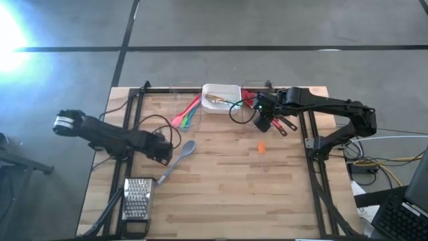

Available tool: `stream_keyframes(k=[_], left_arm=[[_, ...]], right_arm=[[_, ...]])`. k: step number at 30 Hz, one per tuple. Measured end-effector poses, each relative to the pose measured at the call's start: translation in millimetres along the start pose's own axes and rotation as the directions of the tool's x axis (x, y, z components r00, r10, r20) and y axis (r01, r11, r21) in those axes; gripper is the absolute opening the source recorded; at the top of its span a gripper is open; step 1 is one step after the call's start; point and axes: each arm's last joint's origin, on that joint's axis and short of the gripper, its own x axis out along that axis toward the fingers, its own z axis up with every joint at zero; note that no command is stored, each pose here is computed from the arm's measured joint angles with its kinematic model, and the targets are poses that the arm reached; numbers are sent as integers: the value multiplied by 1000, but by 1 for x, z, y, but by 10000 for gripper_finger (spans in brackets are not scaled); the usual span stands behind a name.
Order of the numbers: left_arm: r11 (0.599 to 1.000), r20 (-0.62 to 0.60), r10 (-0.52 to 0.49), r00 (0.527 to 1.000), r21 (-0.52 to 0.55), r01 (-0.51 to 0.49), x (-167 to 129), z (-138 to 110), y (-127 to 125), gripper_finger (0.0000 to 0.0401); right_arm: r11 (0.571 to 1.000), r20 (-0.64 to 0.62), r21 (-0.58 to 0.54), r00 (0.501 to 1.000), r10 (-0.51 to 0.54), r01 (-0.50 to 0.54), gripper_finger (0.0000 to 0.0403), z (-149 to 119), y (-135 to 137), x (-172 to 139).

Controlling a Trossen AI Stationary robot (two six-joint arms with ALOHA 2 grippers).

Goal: Pick & Place Kitchen Items
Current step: Put the white knife into the white bin

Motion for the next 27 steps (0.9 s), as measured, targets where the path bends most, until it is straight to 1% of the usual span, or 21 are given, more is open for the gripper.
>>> stream_keyframes(k=[2,6,8,11,15,21,24,27], left_arm=[[1000,-4,-21,1000,-7,21,7,-1,0,181],[1000,-7,-23,1000,-21,22,17,-4,2,180],[1000,-8,-12,1000,-26,12,19,-4,3,171],[999,-3,1,1000,-35,-1,21,-5,4,141],[999,4,2,1000,-48,-2,21,-5,5,82],[999,18,-2,1000,-49,3,19,-5,7,81],[998,19,4,1000,-55,-3,14,-5,10,81],[998,46,4,999,-64,-1,7,-6,15,81]], right_arm=[[1000,-2,-1,1000,-1,1,149,0,0,1],[1000,-4,-2,1000,-2,2,142,-1,0,2],[1000,-2,-1,1000,-2,2,138,-1,1,2],[1000,2,0,1000,-1,1,134,0,1,3],[1000,4,0,1000,-1,1,132,0,1,3],[1000,-1,-5,1000,-2,2,137,-1,2,5],[1000,-4,-7,1000,-4,4,133,-2,2,6],[1000,-7,-8,1000,-5,5,128,-2,2,6]])
